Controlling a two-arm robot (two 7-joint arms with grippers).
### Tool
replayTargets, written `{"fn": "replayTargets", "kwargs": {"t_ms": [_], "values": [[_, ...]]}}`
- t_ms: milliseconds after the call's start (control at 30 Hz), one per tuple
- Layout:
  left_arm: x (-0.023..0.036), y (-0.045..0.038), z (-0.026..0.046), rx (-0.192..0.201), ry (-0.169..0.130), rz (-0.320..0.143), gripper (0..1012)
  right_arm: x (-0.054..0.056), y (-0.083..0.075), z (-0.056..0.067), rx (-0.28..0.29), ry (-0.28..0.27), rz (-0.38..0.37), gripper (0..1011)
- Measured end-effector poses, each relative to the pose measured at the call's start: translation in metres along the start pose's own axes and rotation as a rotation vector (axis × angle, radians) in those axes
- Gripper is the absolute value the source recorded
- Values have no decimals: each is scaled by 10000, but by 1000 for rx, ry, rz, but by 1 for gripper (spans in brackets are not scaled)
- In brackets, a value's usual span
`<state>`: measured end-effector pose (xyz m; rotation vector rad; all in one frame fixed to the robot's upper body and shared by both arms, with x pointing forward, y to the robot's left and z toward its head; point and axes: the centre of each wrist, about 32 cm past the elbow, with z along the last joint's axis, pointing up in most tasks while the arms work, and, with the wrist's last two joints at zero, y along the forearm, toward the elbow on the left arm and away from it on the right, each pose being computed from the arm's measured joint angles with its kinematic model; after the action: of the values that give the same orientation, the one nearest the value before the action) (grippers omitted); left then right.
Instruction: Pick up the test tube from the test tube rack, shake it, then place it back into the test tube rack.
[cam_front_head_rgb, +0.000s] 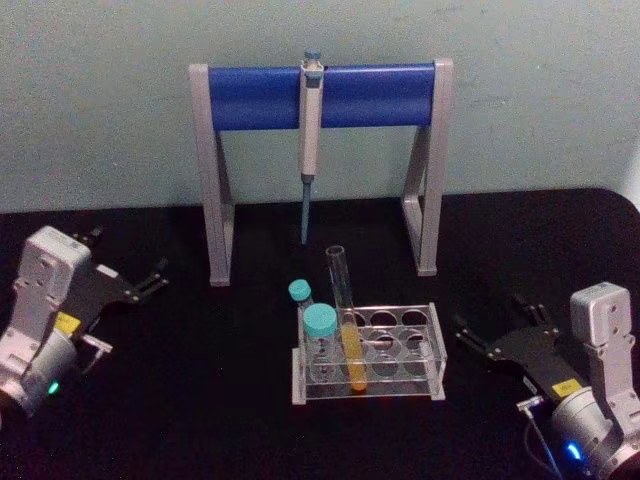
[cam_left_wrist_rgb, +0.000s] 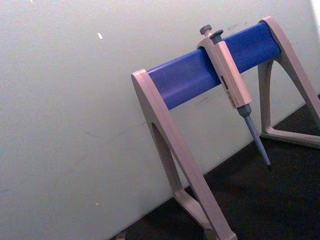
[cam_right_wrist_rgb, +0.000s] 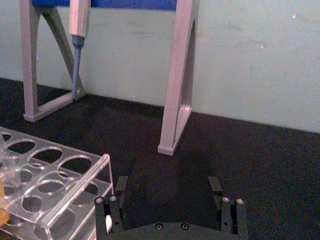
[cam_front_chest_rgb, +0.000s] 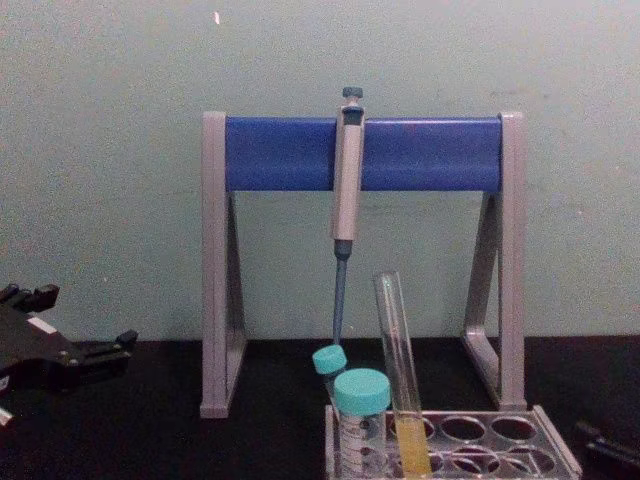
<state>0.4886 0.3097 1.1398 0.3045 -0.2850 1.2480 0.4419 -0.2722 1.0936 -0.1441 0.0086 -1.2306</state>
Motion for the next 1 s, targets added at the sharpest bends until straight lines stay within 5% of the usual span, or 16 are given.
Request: {"fn": "replayTargets", "kwargs": {"t_ms": [1000], "values": [[0,0,0,0,0,0,1001,2,-4,9,5,-2,4,1000]]}}
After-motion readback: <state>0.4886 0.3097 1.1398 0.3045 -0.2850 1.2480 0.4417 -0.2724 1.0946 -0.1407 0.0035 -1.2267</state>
